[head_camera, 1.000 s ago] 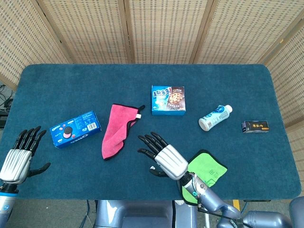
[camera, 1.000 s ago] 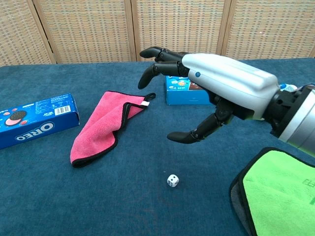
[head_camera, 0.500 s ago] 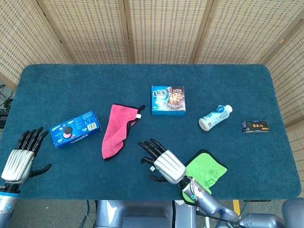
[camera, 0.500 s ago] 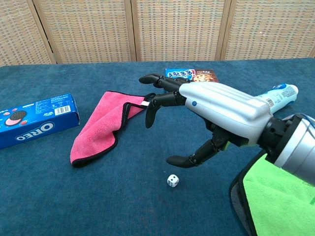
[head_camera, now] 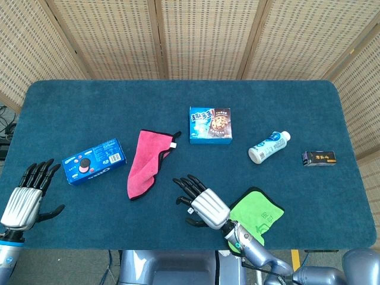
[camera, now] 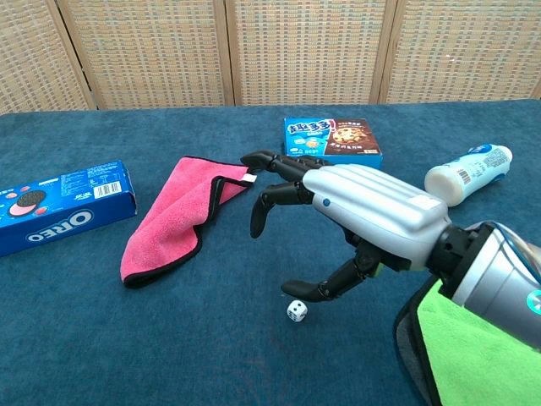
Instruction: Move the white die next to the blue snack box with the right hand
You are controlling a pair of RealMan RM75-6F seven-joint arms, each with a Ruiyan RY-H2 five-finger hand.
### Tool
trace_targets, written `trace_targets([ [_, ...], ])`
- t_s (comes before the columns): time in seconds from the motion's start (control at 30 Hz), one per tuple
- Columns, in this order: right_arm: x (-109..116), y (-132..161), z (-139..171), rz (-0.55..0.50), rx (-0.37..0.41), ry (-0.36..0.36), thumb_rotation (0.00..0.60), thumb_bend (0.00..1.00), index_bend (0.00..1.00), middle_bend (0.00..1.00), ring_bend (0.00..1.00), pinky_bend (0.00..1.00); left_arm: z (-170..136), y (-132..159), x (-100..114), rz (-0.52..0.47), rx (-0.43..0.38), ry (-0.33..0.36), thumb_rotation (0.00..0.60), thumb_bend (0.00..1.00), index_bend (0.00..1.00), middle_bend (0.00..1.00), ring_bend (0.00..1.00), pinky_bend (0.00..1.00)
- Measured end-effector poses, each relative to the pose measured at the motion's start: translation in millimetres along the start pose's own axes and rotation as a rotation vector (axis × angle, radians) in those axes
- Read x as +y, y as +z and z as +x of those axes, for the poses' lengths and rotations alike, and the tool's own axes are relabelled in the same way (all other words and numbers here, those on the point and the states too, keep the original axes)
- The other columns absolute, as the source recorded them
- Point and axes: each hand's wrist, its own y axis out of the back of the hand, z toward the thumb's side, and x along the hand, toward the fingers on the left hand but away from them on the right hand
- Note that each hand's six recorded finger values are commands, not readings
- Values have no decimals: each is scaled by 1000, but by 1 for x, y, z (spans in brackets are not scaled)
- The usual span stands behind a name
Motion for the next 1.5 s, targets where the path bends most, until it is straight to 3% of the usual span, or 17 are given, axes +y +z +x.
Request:
trace_targets([
  [0.77,-46,-14,-15,8,-73,108,600,311,378,0,0,0,-3,6,2,-7,-23,5,600,203,0,0,0,0],
  [1.5,-62,-26,-17,3,-105,141,600,332,406,0,0,0,-2,5,-1,-5,-22,-6,600,202,0,0,0,0],
])
